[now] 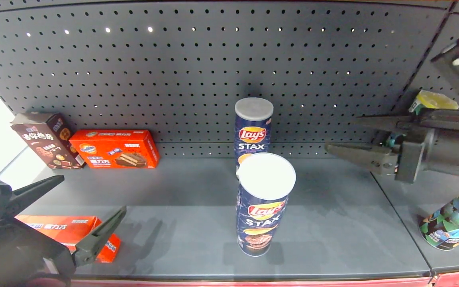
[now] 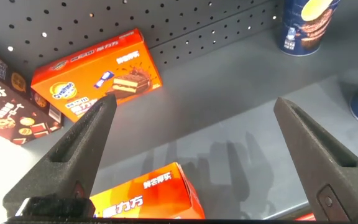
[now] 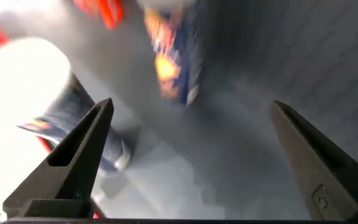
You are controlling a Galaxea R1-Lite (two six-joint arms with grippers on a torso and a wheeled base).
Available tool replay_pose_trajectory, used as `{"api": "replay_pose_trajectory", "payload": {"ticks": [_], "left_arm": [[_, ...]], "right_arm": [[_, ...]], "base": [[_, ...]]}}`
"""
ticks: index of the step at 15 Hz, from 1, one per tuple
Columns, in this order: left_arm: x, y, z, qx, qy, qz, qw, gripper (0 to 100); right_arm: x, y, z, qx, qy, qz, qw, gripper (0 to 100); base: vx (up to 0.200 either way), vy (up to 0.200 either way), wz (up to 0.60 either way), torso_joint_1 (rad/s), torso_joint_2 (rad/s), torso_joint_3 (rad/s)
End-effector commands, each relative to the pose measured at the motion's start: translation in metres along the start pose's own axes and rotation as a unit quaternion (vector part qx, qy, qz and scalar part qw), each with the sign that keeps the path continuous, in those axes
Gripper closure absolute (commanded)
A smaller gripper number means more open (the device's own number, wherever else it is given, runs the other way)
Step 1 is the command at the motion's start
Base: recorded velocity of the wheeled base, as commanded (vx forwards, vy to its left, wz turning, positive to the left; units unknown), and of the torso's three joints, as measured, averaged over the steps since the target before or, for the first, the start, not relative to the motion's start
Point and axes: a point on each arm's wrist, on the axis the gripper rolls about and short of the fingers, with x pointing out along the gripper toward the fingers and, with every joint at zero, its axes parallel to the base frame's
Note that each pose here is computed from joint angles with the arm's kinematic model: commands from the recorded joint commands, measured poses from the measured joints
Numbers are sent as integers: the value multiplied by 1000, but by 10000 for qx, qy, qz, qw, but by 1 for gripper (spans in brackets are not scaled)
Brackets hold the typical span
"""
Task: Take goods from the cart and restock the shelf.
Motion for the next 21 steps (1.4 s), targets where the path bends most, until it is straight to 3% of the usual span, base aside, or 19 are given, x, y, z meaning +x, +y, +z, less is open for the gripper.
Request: {"api": "replay_pose_trajectory", "payload": {"ticks": [1,6,13,18,21], "left_arm": [[0,2,-2,2,37,73,10000,0],[0,2,-4,24,92,83,9999,0],[-1,1,-7,43,128,74,9999,0],[-1,1,-6,49,119,69,9999,0],[0,2,-2,29,36,97,9999,0]], "right_arm": [[-59,6,22,-128,-723,-271,9969,0],[-146,25,-3,-136,-962,-780,9922,0],[-241,61,-92,-148,-1200,-1275,9844,0],[-248,76,-165,25,-1328,-1319,9823,0],[-231,75,-191,234,-761,-1297,9884,0]], "base": [[0,0,0,0,0,0],[0,0,0,0,0,0],[0,0,0,0,0,0],[0,0,0,0,0,0],[0,0,0,0,0,0]]}}
